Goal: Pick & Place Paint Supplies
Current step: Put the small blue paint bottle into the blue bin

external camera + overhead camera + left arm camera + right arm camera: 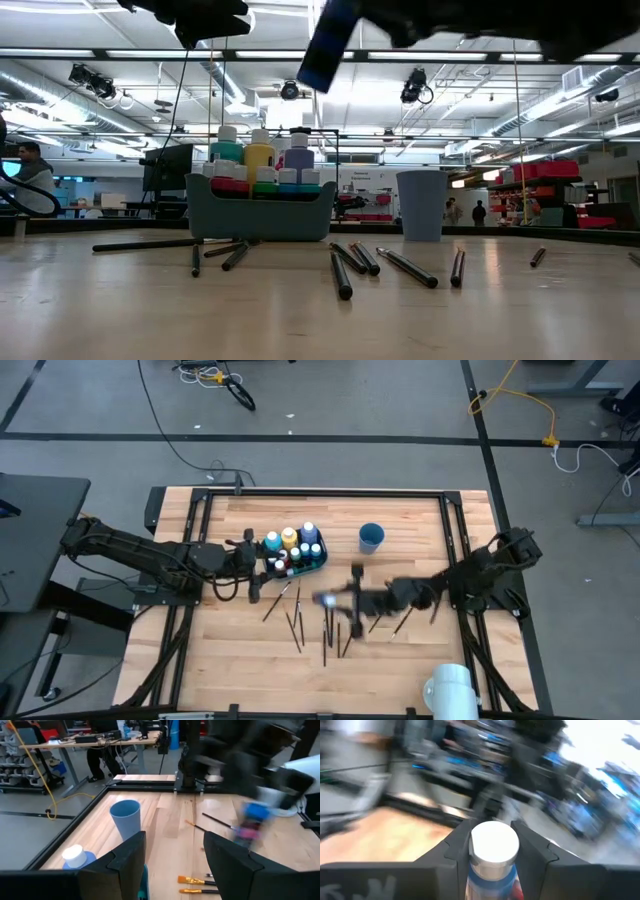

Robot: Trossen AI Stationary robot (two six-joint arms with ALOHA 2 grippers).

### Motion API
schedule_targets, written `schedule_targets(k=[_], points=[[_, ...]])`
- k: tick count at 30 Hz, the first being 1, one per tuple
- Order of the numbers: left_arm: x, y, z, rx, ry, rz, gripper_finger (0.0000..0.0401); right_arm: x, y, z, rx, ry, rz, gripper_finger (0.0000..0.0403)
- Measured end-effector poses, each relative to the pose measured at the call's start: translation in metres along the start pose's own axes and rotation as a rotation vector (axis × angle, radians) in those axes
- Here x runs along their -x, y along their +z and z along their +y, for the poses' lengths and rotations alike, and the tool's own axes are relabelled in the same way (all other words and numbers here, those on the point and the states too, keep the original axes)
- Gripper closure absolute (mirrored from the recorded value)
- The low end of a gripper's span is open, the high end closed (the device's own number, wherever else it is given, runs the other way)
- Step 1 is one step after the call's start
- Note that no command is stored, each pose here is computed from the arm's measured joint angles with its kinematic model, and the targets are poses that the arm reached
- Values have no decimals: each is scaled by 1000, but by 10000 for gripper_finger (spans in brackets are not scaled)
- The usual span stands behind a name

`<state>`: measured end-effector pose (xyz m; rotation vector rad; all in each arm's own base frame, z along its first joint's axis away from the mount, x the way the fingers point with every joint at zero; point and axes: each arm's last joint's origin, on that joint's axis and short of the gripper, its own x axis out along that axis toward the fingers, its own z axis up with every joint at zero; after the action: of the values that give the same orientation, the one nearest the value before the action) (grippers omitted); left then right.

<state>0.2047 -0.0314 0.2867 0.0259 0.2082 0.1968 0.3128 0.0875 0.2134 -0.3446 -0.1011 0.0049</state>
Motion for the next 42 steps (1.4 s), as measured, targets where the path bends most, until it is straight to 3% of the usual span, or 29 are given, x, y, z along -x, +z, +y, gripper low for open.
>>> schedule_targets(k=[5,12,26,32,42], points=[[0,0,0,-42,-12,-2,191,-24,-4,-49,-127,-189,92,282],[0,-1,0,-54,-11,14,191,-28,-31,-90,-347,-246,240,285],[0,-1,0,-54,3,12,191,-30,-64,-90,-372,-271,279,285],[0,-1,0,-54,0,13,191,-31,-85,-95,-387,-368,333,285],[0,-2,0,-53,0,15,191,-32,-113,-103,-448,-367,388,283]])
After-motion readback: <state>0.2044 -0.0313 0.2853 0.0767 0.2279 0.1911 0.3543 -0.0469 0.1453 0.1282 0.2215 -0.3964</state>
